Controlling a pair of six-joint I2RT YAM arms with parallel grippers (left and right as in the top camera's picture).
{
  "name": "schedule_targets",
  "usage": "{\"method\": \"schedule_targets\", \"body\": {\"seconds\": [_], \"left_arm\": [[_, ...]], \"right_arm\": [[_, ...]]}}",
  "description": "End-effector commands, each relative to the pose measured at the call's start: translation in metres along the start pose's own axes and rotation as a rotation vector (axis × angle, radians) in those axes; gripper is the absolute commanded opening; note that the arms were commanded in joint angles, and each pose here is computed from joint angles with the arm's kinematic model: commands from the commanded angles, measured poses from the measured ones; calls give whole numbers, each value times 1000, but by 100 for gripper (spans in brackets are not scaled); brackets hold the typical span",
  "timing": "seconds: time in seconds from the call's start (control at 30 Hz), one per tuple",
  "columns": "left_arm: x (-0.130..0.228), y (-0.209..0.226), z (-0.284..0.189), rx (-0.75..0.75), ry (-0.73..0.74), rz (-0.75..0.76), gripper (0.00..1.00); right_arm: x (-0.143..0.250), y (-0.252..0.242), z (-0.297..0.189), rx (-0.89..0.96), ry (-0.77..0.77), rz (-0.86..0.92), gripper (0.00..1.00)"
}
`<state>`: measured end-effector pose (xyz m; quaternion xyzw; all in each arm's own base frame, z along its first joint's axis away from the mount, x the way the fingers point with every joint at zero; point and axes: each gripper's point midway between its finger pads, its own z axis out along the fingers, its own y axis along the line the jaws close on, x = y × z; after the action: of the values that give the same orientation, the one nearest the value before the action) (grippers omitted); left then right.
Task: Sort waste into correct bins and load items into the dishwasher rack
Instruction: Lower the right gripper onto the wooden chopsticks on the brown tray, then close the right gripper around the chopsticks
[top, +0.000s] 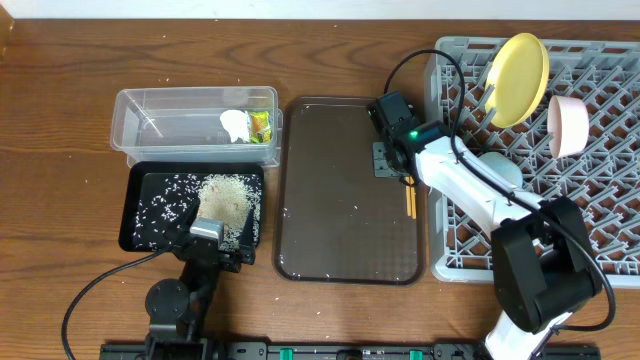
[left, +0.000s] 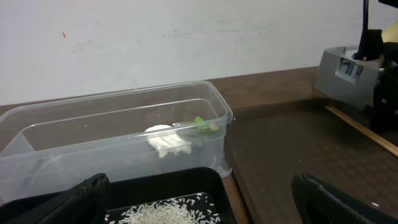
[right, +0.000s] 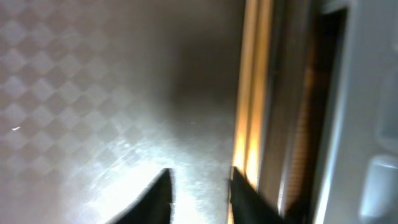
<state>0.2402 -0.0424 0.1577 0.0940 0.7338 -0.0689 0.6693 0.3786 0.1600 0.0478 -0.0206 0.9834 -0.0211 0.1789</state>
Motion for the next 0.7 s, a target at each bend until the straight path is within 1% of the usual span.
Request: {"method": "schedule_targets", "body": {"seconds": [0.0,0.03,0.07,0.13,0.2,0.23,0.27,0.3,0.33,0.37,0.47,0.53,0.63,0.67], "left_arm": [[16,-2,2,16,40,1,95],[16,-2,2,16,40,1,95],[16,-2,2,16,40,1,95],[16,-2,2,16,40,1,95],[16,-2,2,16,40,1,95],[16,-2,2,16,40,1,95],[16,-2,2,16,40,1,95],[16,-2,2,16,40,1,95],[16,-2,2,16,40,1,95],[16,-2,2,16,40,1,95],[16,-2,2,16,40,1,95],[16,-2,2,16,40,1,95],[16,-2,2,16,40,1,95],[16,-2,2,16,40,1,95]], "right_arm": [[-1,-16,8,106,-22,-15,34],[-1,-18,11,118,-19,-15,33],[1,-19,14,121,-10,-14,31],[7,-14,21,96,18,-16,20],[12,-10,27,76,47,-19,13],[14,-10,29,76,53,-21,12],[17,-11,33,87,65,-25,12],[19,-14,35,106,71,-29,16],[21,-16,39,121,77,-32,25],[22,-18,42,128,82,-32,26],[22,-21,47,148,82,-34,26],[21,-21,47,148,76,-31,22],[22,-21,47,146,81,-32,22],[23,-21,47,147,83,-33,18]]}}
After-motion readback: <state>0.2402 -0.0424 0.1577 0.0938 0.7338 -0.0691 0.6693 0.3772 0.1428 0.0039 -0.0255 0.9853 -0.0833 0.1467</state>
